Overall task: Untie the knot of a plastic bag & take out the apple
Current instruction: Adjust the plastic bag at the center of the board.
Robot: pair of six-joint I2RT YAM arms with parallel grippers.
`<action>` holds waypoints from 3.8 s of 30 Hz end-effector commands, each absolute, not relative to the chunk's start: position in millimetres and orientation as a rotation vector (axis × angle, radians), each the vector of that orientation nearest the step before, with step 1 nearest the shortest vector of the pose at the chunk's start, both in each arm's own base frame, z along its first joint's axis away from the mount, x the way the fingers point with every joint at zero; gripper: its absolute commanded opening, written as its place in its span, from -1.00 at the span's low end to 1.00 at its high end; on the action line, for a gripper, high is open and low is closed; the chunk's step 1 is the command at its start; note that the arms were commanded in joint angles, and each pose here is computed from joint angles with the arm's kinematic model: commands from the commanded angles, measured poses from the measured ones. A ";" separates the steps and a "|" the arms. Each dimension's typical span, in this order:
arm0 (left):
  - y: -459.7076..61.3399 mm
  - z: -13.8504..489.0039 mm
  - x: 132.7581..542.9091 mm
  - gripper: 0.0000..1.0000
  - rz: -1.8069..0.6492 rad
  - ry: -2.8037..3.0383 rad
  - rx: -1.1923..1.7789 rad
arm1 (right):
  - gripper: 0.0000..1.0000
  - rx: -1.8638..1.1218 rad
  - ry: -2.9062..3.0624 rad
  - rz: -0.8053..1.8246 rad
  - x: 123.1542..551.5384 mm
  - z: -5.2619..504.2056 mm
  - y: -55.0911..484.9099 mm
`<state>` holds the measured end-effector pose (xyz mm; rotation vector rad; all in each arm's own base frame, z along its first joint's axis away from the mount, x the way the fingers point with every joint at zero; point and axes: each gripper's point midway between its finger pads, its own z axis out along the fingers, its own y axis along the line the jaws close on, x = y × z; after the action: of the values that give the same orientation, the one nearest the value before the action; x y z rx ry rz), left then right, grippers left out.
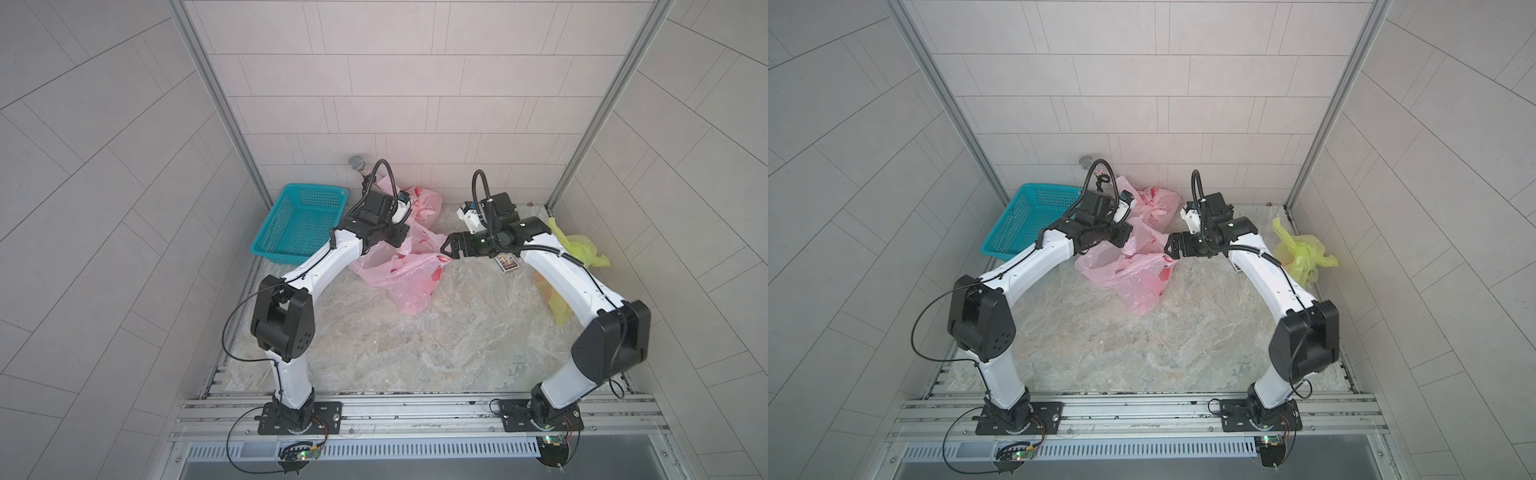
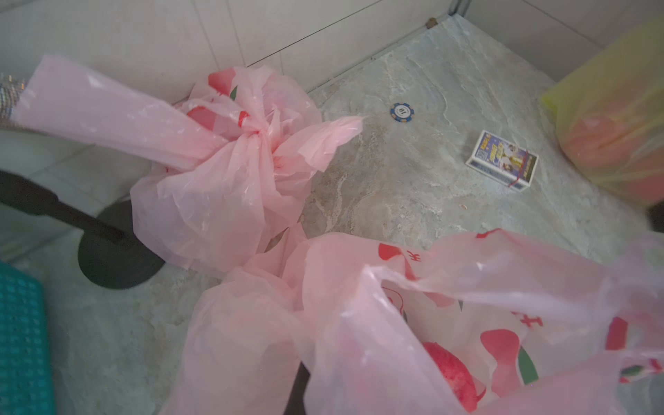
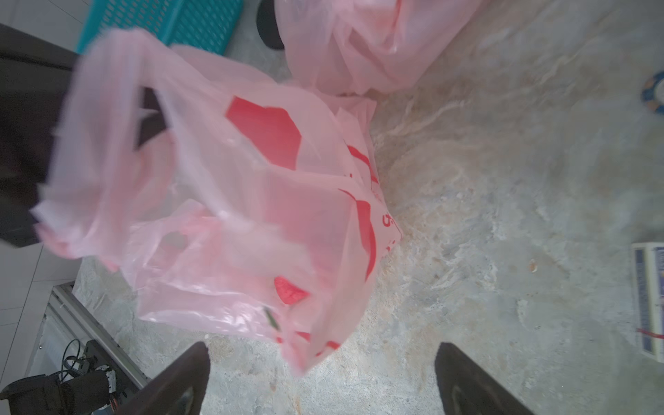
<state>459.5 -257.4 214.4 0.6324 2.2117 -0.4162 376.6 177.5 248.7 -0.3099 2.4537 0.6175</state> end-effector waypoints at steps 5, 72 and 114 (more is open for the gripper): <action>-266.0 207.6 457.6 -1.00 -0.774 2.358 0.083 | 0.99 -0.646 2.300 0.613 336.4 264.1 235.4; -177.0 60.4 464.2 -0.66 -0.759 2.328 -0.598 | 0.97 -0.368 2.925 0.605 226.7 18.1 185.4; -105.1 283.4 378.5 0.48 -0.488 2.051 -0.218 | 0.92 -0.622 2.636 0.721 248.6 169.0 220.7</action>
<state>380.0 -118.1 279.1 -0.1906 2.0801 -0.5503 250.9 217.2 153.7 -0.5702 2.6749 0.7041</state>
